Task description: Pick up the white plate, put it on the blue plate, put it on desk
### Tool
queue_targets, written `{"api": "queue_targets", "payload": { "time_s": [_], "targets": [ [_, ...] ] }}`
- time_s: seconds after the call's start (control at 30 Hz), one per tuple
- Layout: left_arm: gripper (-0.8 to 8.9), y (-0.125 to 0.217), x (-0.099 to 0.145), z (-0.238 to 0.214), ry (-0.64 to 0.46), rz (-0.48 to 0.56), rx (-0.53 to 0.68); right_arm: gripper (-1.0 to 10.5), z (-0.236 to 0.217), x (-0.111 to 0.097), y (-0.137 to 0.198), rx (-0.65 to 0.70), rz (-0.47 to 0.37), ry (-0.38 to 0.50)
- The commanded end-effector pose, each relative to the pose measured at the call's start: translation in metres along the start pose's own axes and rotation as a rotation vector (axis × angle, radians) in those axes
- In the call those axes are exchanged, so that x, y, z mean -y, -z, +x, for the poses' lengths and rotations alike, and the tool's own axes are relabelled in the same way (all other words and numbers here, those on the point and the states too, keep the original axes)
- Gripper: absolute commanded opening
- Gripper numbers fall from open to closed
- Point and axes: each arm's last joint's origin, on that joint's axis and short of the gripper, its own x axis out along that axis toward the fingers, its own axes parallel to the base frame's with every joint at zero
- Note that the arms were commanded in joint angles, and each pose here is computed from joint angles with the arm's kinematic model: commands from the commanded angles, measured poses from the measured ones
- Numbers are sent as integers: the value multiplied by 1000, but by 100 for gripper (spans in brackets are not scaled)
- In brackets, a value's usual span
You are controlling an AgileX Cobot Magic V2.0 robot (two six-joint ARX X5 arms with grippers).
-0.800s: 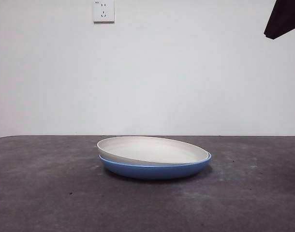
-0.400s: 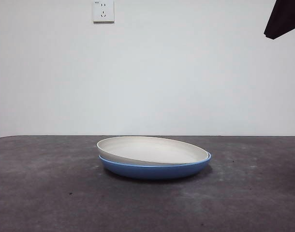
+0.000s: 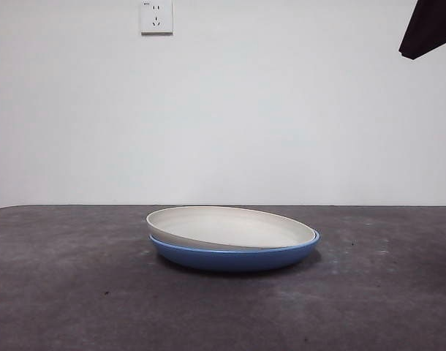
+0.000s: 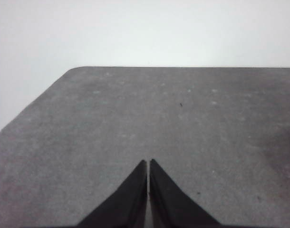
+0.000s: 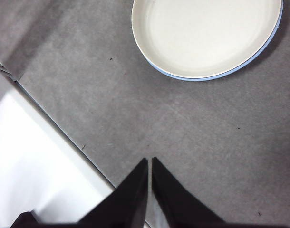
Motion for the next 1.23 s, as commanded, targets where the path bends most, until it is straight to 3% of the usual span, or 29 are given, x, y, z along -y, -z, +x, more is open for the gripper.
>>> {"api": "queue_targets", "payload": {
  "time_s": [0.03, 0.3, 1.23],
  "targets": [
    [10, 4, 0, 0, -9, -6, -3, 8, -1, -2, -5, 14, -23, -6],
    [10, 18, 0, 2, -9, -41, -84, 8, -1, -2, -5, 14, -23, -6],
    [10, 17, 0, 2, -9, -49, -80, 8, -1, -2, -5, 14, -23, -6]
  ]
}}
